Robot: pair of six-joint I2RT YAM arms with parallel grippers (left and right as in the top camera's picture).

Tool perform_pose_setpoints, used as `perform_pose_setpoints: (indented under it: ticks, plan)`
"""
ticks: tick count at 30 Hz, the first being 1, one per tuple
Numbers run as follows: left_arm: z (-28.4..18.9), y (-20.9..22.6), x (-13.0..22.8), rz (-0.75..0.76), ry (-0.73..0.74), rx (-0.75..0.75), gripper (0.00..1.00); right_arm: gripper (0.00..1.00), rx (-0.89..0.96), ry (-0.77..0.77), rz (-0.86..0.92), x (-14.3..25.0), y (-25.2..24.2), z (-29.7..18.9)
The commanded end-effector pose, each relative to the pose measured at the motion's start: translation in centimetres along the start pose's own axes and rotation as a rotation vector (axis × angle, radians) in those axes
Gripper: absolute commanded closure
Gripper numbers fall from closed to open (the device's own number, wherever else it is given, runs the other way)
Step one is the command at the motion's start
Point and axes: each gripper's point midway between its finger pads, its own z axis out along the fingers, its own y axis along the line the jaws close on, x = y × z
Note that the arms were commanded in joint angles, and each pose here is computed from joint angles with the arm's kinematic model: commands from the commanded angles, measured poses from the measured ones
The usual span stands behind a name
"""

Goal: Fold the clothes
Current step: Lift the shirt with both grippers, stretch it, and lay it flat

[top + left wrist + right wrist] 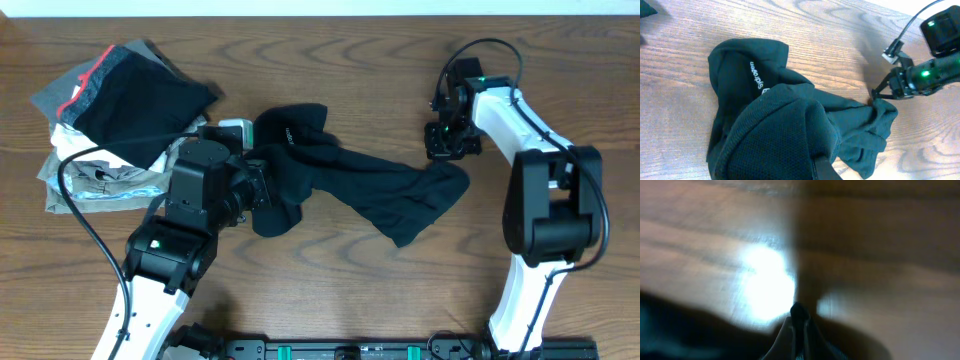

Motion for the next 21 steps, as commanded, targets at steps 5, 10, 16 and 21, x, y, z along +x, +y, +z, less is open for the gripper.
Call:
perform_pose_setpoints:
  ticks: [5,10,16,21]
  plan:
    - [-4.7,-3.8,-7.4,0.086,-0.196,0.065,0.94,0.99,0.015,-0.466,0.033,-2.7,-1.0,-19.8]
    - [-8.4,-4.0,-10.9,0.07,-0.286,0.049,0.94,0.99,0.049,-0.683,0.069,0.9,-2.4,-29.5]
    - [-13.8,-4.4,-13.2,0.053,-0.363,0.024,0.94,0.99,0.069,-0.875,0.102,5.7,-3.3,-36.8]
    - [-18.5,-6.2,-13.5,0.069,-0.411,0.061,0.94,0.99,0.142,-0.955,0.14,8.9,-4.3,-39.7]
